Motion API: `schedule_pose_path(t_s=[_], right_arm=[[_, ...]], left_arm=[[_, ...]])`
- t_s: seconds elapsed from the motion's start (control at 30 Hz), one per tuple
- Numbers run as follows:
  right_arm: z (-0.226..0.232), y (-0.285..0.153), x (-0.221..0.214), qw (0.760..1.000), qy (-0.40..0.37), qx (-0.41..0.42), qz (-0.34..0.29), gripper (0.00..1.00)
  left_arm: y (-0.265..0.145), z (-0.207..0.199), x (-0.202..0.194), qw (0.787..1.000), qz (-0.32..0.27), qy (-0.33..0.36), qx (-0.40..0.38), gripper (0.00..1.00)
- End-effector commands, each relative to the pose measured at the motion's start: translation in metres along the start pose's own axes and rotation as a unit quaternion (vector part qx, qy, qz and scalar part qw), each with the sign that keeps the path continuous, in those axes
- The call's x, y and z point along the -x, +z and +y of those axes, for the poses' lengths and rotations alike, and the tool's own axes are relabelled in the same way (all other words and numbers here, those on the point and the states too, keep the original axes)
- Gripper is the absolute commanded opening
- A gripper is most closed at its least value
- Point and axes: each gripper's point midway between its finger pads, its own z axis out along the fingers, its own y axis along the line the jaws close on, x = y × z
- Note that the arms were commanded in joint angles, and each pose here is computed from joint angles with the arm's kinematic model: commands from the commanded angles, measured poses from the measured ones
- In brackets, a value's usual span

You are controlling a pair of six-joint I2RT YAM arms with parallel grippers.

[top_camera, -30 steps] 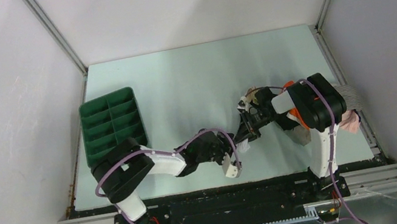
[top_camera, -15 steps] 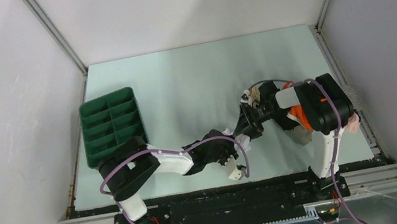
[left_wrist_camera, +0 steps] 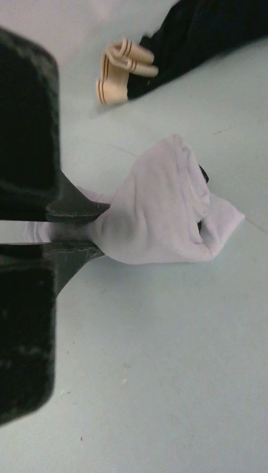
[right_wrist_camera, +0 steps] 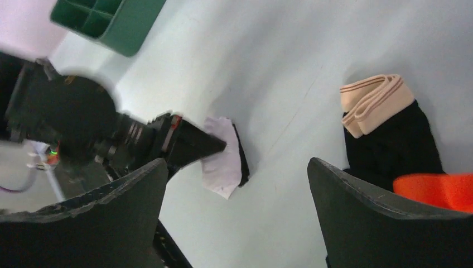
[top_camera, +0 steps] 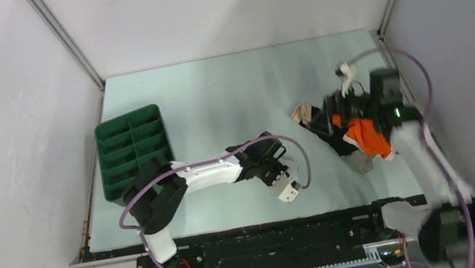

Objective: Roll the underwear
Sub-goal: Roll the underwear to the center of the board.

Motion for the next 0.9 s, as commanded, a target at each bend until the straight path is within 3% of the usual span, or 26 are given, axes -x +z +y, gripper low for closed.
schedule_pose_path(t_s=[0.0, 0.03, 0.13, 0.23, 0.37, 0.5, 0.63, 0.87], right_arm=[[0.019, -0.026, -0.01, 0.975, -0.184, -0.067, -0.105, 0.99], [0.023, -0.027, -0.015, 0.971, -0.202, -0.073, -0.105, 1.0], [0.052, -0.02, -0.064, 0.962, -0.27, -0.026, -0.039, 0.95], [0.059, -0.018, -0.101, 0.95, -0.313, 0.004, 0.01, 0.82], [0.069, -0.013, -0.119, 0.933, -0.357, 0.048, 0.017, 0.73], [0.08, 0.003, -0.137, 0.886, -0.45, 0.1, 0.052, 0.63], [0.086, 0.021, -0.146, 0.844, -0.515, 0.135, 0.058, 0.61], [0.067, 0.063, -0.139, 0.832, -0.543, 0.101, 0.059, 0.72]], left_arm=[[-0.021, -0.108, 0.014, 0.944, -0.016, -0.191, -0.267, 0.0], [-0.018, -0.101, 0.023, 0.932, -0.041, -0.224, -0.281, 0.0], [-0.02, -0.115, 0.043, 0.873, -0.04, -0.353, -0.335, 0.0], [-0.011, -0.118, 0.043, 0.832, -0.045, -0.45, -0.32, 0.0], [-0.005, -0.109, 0.037, 0.79, -0.064, -0.53, -0.302, 0.0], [-0.001, -0.111, 0.037, 0.777, -0.066, -0.544, -0.31, 0.01], [0.004, -0.111, 0.035, 0.759, -0.066, -0.563, -0.321, 0.02], [0.007, -0.108, 0.031, 0.756, -0.064, -0.567, -0.32, 0.03]])
